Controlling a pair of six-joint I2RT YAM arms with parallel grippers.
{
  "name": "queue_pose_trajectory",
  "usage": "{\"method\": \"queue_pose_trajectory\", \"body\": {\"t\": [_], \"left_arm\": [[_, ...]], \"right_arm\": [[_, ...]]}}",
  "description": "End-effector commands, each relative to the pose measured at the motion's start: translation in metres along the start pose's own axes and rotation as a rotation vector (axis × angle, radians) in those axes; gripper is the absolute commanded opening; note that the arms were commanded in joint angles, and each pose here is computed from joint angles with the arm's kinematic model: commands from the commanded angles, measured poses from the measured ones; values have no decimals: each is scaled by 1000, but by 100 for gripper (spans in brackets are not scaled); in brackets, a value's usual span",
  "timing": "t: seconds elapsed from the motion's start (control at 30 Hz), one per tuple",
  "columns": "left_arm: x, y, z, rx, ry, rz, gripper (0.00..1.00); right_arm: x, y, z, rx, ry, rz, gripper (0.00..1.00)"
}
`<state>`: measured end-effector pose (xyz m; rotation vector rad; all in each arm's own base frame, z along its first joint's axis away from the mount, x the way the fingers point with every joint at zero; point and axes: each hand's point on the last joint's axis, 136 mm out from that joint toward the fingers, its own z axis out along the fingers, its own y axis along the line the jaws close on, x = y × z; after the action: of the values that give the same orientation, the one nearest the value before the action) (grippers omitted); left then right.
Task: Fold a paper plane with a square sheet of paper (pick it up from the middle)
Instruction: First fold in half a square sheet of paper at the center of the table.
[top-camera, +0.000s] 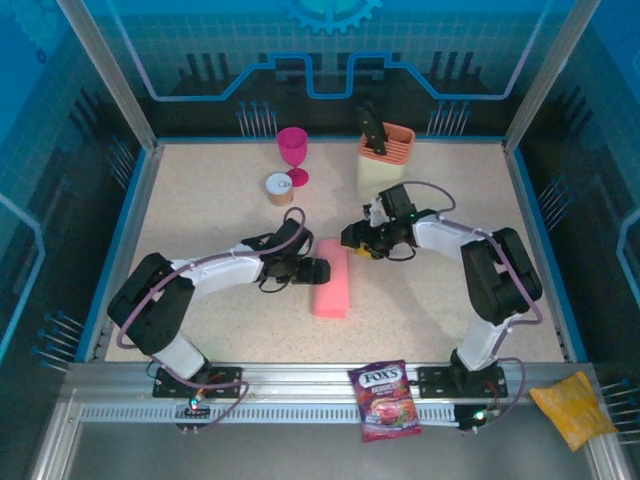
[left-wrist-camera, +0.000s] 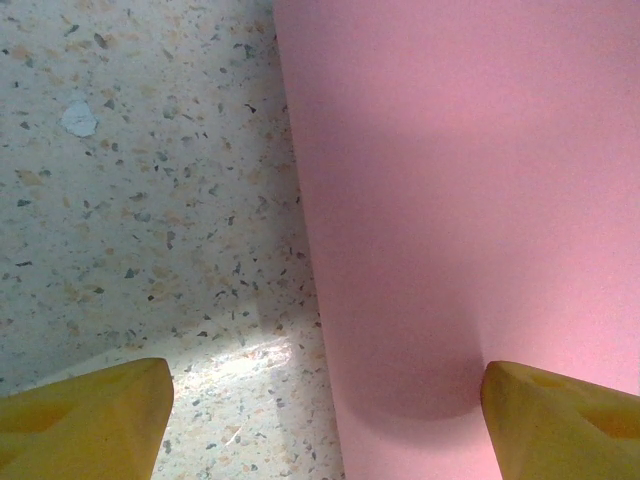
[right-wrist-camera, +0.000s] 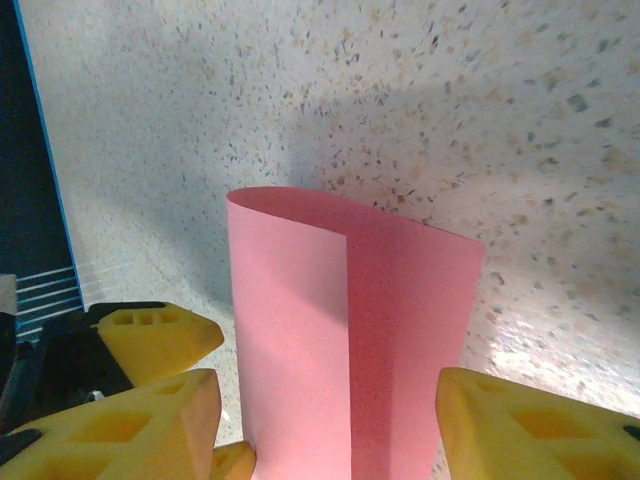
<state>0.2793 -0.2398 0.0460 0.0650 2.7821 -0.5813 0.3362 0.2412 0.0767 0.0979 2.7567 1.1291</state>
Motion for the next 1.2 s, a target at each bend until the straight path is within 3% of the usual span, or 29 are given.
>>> {"method": "queue_pose_trajectory", "body": {"t": [0.0, 0.33, 0.5, 0.67, 0.93, 1.17], "left_arm": [[6, 10, 4, -38, 23, 8, 82], [12, 15, 6, -60, 53, 43, 82], [15, 18, 8, -75, 64, 57, 82], [16, 17, 9, -83, 66, 60, 82], [15, 12, 14, -97, 72, 59, 82], [15, 9, 15, -101, 70, 30, 82]], "right_arm": [[-3, 3, -25, 55, -40, -22, 60], [22, -7, -47, 225, -71, -95, 60], [37, -11, -43, 224, -49, -83, 56], [47, -11, -37, 196, -35, -65, 46], [54, -8, -18, 135, 9, -31, 14], [53, -8, -13, 125, 18, -29, 13]]}}
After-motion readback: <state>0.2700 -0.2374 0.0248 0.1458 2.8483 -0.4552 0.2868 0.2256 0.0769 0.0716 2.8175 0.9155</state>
